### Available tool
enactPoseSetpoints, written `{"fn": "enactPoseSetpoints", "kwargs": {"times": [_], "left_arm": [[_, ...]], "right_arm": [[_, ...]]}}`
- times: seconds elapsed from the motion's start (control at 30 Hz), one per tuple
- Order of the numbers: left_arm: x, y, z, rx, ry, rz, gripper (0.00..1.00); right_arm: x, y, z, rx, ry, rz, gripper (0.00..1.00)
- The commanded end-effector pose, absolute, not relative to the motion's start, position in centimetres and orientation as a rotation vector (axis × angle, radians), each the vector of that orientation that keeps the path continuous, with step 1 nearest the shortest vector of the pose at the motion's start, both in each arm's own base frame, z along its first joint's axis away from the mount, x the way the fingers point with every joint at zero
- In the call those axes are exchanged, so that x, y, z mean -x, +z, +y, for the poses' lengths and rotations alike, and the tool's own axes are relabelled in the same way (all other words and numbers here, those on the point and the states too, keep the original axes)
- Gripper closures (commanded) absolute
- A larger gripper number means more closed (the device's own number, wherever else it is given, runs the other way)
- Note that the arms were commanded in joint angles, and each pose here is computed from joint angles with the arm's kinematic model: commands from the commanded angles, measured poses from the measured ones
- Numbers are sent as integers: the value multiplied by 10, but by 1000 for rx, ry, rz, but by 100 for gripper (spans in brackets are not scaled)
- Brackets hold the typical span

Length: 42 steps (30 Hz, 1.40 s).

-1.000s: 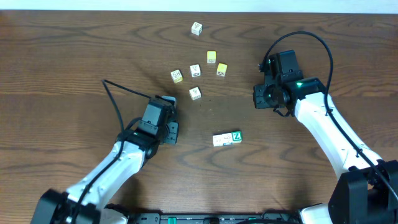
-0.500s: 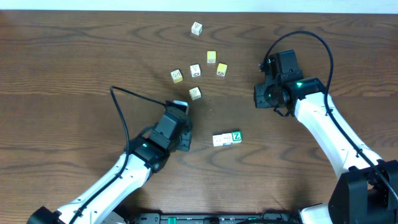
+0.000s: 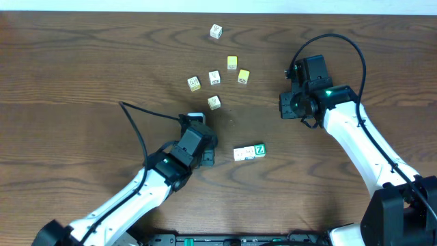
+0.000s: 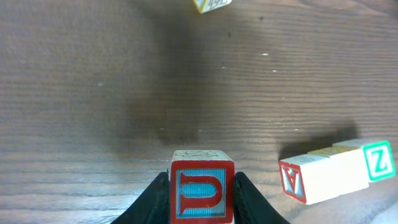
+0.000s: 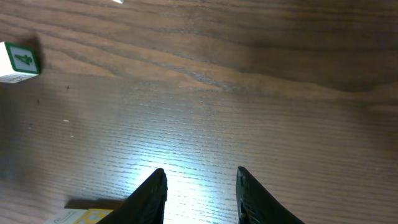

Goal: Lift 4 blocks
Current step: 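Move the U block to the left end of the block row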

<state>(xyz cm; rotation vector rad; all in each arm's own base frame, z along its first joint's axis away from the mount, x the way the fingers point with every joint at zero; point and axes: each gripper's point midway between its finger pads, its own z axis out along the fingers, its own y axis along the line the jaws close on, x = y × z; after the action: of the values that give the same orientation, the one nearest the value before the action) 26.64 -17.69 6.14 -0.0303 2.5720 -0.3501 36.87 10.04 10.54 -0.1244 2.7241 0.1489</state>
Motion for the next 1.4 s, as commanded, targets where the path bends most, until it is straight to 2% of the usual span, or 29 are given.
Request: {"fn": "enactPoseSetpoints", "kwargs": {"times": [0.0, 0.27, 0.63, 1.37], "left_arm": [[-273, 57, -187, 83, -387, 2584, 75], [-277, 46, -199, 71, -429, 2610, 75], [-262, 48, -226, 18, -488, 2607, 75], [-256, 42, -234, 71, -512, 2629, 75]], "right_arm": [[-369, 106, 100, 144, 129, 2724, 67], [-368, 105, 100, 144, 128, 2728, 67], [-368, 105, 100, 144, 128, 2727, 69], [-364, 101, 99, 148, 123, 2741, 71]]}}
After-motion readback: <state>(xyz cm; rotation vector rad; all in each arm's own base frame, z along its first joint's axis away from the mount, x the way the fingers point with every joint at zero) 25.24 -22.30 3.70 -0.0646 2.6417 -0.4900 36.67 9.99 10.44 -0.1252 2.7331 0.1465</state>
